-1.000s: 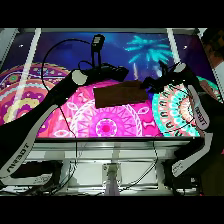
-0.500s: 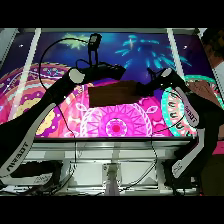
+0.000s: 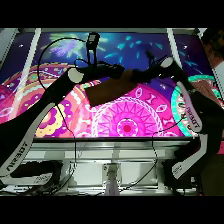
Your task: Fold the clothes and pants, and hang the long-sleeved shirts on hangers.
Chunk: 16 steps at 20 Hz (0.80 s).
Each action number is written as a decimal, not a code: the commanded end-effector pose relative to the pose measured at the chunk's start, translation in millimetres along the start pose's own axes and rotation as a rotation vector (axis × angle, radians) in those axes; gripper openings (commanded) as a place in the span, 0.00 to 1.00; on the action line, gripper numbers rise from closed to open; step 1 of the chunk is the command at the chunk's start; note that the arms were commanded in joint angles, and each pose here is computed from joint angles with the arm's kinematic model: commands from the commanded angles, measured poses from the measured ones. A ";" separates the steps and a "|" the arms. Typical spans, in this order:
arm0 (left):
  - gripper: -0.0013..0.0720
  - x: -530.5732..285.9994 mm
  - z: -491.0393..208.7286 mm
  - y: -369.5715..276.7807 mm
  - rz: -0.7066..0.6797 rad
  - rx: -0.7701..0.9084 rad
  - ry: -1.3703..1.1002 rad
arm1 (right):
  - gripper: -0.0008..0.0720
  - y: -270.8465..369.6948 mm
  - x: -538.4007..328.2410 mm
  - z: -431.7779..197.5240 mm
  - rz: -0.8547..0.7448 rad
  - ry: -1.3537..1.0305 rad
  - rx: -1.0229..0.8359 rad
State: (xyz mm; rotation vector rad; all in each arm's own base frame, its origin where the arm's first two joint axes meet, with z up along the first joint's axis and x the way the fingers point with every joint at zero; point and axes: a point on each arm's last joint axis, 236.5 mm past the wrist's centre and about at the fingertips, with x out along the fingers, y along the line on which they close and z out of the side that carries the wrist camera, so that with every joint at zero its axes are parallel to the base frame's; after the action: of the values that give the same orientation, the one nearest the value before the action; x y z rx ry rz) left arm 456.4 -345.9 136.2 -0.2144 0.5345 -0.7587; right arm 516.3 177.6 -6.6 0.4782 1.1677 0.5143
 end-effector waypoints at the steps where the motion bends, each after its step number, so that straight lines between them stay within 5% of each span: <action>1: 0.98 -1.1 1.7 1.2 0.002 0.004 -0.003 | 0.03 1.8 -81.2 56.6 -0.060 -0.200 -0.037; 8: 0.97 -22.2 26.2 -10.7 -0.010 0.022 -0.058 | 0.03 -116.2 -310.4 72.0 -0.478 -0.555 0.243; 16: 0.97 -50.6 56.4 -11.8 -0.002 0.033 -0.129 | 0.03 -222.2 -475.7 -95.5 -0.903 -0.503 0.792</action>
State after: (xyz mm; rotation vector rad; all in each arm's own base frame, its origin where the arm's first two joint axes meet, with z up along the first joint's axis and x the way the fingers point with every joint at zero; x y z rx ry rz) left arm 448.3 -325.0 199.3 -0.2271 0.4153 -0.7571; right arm 395.9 -235.3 188.1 0.5560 0.8157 -0.5598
